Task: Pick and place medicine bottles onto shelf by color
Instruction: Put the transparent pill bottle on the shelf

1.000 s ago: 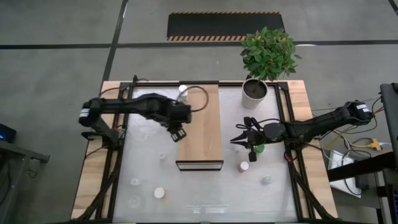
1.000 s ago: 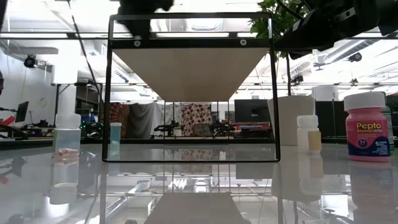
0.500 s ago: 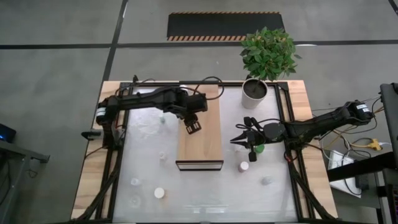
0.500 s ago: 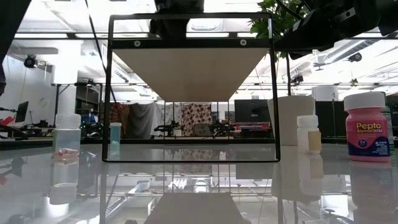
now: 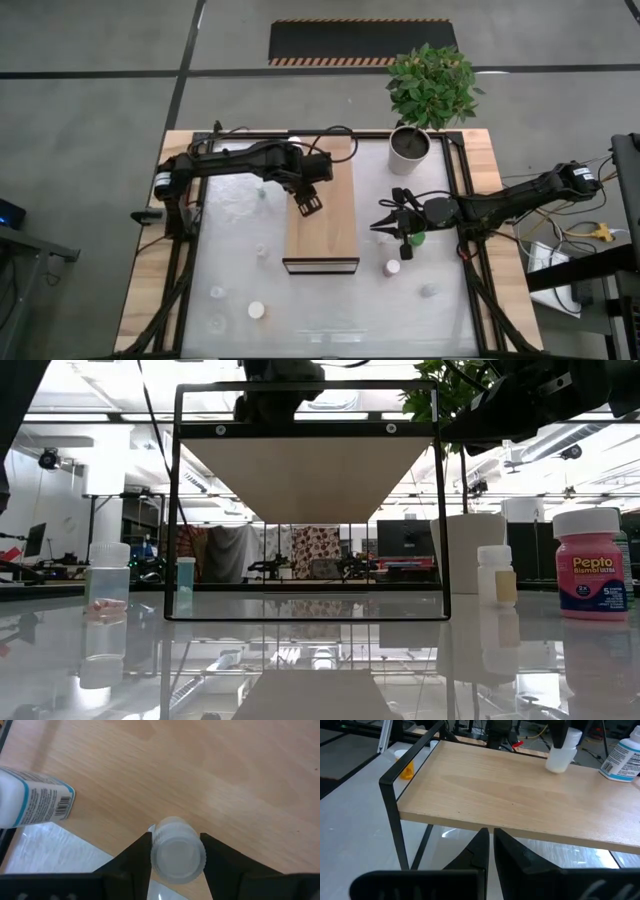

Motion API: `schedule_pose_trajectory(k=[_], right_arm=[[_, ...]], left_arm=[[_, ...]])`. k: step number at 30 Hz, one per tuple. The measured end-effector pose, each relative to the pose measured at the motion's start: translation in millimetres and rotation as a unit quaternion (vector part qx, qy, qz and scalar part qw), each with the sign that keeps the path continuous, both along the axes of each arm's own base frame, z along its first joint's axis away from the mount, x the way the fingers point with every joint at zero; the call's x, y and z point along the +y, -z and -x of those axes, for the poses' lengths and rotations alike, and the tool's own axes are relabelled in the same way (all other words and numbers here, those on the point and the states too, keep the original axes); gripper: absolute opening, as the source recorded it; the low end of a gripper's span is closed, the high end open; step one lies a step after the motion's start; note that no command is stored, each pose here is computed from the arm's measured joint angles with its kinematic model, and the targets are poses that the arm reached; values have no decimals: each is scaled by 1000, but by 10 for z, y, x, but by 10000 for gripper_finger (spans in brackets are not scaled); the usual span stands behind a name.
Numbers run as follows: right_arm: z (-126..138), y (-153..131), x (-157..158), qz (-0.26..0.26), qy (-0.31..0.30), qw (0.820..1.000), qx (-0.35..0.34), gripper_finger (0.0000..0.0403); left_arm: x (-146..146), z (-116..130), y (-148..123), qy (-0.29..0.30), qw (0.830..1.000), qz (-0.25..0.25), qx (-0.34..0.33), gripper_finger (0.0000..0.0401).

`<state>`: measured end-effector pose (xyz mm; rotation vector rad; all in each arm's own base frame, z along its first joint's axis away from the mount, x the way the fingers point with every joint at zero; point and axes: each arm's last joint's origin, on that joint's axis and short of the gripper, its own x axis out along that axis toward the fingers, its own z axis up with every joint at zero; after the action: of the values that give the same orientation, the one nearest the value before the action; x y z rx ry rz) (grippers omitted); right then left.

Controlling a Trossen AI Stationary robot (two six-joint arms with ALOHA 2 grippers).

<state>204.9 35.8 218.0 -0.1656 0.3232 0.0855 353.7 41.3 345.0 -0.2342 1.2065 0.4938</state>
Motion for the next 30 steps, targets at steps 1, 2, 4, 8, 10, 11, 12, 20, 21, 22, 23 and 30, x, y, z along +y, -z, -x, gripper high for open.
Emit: schedule_pose_trajectory(k=[1, 2, 4, 8, 10, 11, 12, 20, 21, 22, 23, 30], right_arm=[[0, 0, 1, 0, 0, 1000, 0, 18], [0, 0, 1, 0, 0, 1000, 0, 18], [0, 0, 1, 0, 0, 1000, 0, 18], [0, 0, 1, -1, 0, 1000, 0, 18], [0, 0, 1, -1, 0, 1000, 0, 18], [0, 0, 1, -1, 0, 1000, 0, 18], [0, 0, 1, -1, 0, 1000, 0, 18], [0, -1, 1, -2, 0, 1000, 0, 18], [0, -1, 1, -2, 0, 1000, -1, 18], [-1, -2, 0, -2, 1, 1000, -1, 18], [0, 0, 0, -1, 1, 1000, 0, 18], [-1, -1, 0, -2, 1, 1000, -1, 18]], left_arm=[[0, 0, 0, 0, 1000, 0, 0, 140], [0, 0, 0, 0, 1000, 0, 0, 145], [0, 0, 0, 0, 1000, 0, 0, 155], [0, 0, 0, 2, 1000, -1, 0, 167], [0, 0, 0, 2, 1000, -1, 0, 168], [0, 0, 0, 2, 1000, -1, 0, 168], [0, 0, 0, 2, 1000, -1, 1, 168], [-17, 155, -229, 4, 1000, -4, -27, 169], [-20, 175, -267, 10, 999, -6, -32, 169], [-29, 194, -305, 18, 999, -9, -37, 169], [-41, 220, -339, 26, 999, -14, -41, 168], [-77, 225, -318, 48, 997, -35, -46, 102]])
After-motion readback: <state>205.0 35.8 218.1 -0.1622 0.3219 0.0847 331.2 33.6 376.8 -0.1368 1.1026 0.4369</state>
